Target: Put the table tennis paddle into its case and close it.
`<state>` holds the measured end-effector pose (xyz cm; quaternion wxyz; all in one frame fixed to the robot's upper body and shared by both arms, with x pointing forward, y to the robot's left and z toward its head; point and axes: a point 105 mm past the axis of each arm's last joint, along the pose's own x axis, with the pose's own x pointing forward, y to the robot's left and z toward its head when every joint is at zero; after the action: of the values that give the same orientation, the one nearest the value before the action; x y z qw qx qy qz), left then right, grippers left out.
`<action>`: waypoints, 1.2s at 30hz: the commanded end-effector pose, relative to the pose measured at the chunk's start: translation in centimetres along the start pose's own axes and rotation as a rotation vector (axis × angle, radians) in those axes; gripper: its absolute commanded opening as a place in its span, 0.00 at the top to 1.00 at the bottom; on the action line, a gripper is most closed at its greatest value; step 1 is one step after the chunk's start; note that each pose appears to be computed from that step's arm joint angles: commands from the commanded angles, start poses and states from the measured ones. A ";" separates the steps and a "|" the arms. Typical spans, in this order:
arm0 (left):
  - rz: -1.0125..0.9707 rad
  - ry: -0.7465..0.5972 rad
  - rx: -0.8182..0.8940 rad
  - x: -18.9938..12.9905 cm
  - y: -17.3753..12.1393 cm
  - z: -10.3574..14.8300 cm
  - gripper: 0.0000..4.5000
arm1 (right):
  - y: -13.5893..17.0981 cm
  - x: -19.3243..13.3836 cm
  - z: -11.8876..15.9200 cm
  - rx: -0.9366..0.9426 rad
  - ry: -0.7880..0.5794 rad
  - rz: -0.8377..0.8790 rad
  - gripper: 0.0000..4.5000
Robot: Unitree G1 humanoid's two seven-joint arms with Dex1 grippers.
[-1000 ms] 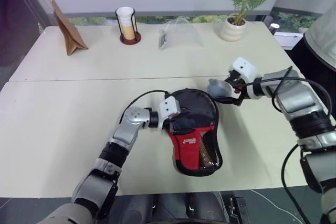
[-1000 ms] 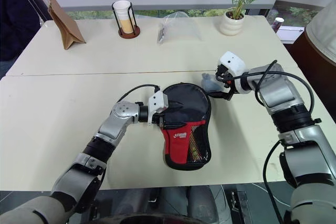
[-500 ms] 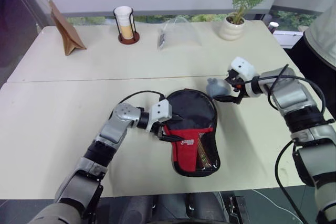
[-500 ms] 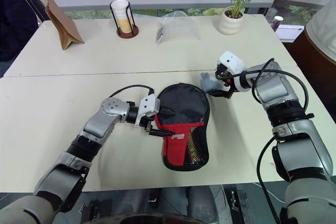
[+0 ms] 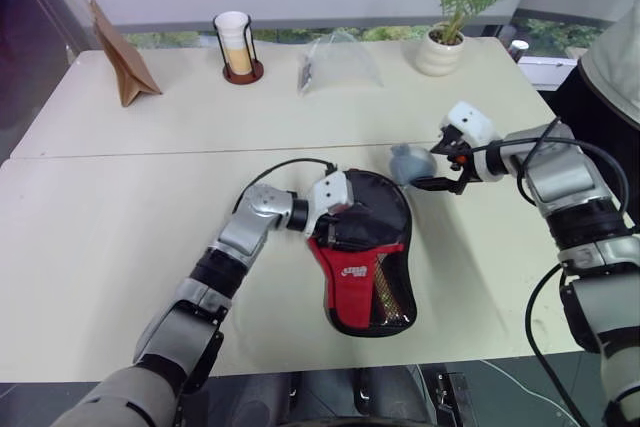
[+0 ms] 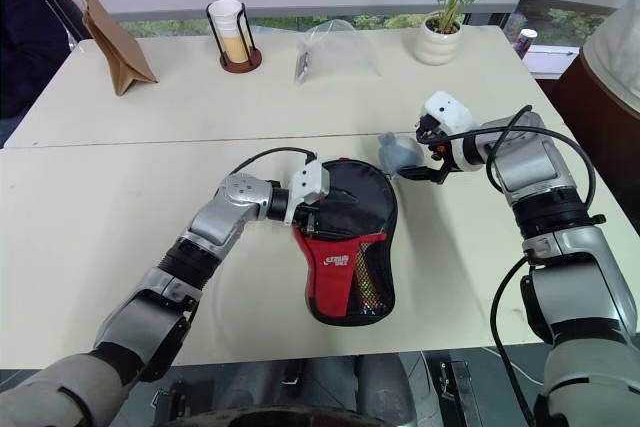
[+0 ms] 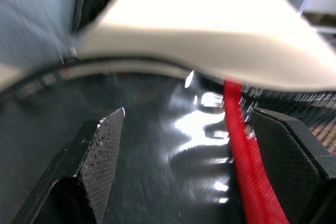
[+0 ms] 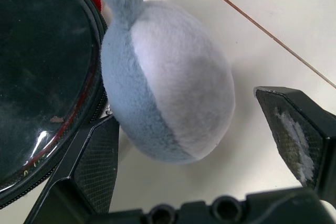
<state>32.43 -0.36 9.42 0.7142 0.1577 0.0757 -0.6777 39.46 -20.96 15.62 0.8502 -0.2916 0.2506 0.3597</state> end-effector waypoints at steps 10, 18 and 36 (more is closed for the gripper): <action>0.014 0.093 0.034 0.1 -0.4 -2.1 0.13 | -0.6 0.2 2.2 -0.012 -0.069 0.022 0.00; 0.016 0.107 0.032 -0.1 -0.4 -2.5 0.11 | -0.9 0.1 2.0 0.005 -0.073 0.034 0.42; -0.023 0.157 0.000 0.3 -1.2 -3.9 0.11 | 3.0 -3.3 -1.4 0.048 0.011 0.017 0.99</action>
<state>32.10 -0.50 8.44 0.7070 0.1890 0.0754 -0.6773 35.41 -21.60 14.33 0.8450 -0.2663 0.2834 0.3670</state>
